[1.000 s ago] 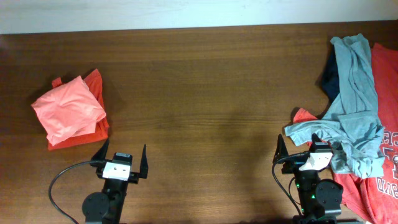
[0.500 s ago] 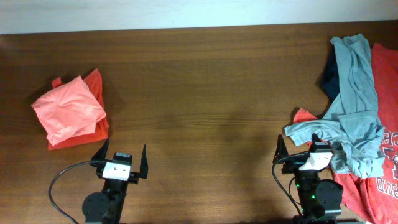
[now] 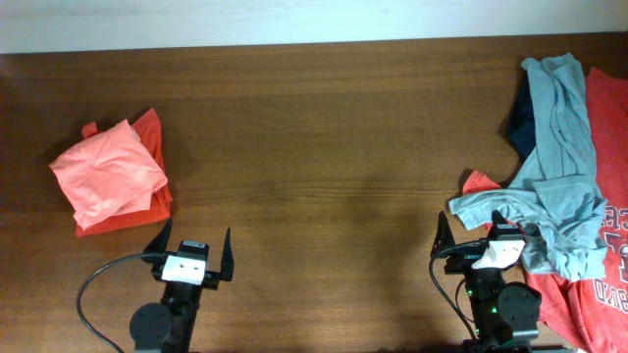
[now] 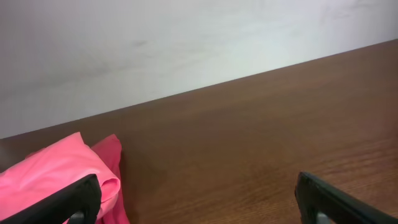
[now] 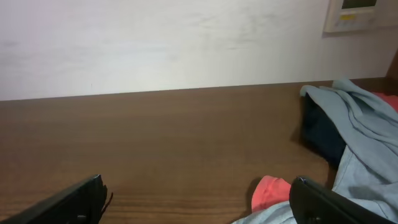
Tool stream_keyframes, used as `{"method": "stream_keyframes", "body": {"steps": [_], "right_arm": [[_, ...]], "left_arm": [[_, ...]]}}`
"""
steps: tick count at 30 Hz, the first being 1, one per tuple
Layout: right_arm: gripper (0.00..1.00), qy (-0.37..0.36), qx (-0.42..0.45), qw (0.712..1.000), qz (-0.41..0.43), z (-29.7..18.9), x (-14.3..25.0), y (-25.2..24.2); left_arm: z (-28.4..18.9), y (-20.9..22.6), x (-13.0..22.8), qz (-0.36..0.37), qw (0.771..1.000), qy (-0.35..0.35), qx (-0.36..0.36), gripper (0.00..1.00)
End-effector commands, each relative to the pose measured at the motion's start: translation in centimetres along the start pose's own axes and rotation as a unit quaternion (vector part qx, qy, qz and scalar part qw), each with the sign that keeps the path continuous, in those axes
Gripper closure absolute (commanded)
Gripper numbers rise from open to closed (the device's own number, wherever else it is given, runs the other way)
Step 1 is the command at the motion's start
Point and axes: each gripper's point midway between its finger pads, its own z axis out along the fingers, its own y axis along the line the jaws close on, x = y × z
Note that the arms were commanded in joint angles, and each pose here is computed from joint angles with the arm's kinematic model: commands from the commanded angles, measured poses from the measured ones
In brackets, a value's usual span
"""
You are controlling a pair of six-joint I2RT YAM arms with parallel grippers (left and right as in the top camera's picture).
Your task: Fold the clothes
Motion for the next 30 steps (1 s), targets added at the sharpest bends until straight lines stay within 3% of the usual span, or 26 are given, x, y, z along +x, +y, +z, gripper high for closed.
{"method": "stream_keyframes", "body": {"steps": [1, 17, 21, 30], "right_arm": [[0.01, 0.001, 0.003, 1.0, 0.003, 0.0, 0.2, -0.2], [0.01, 0.003, -0.01, 1.0, 0.005, 0.0, 0.2, 0.3], [0.01, 0.007, -0.039, 0.999, 0.005, -0.1, 0.2, 1.3], [0.01, 0.072, -0.025, 0.997, 0.007, -1.6, -3.1, 1.3]], "left_arm": [[0.0, 0.3, 0.2, -0.003, 1.0, 0.0, -0.007, 0.01], [0.0, 0.3, 0.2, -0.003, 1.0, 0.0, -0.007, 0.01], [0.0, 0.3, 0.1, -0.053, 0.999, -0.001, -0.007, 0.01], [-1.4, 0.8, -3.7, -0.071, 0.997, 0.006, -0.005, 0.01]]}}
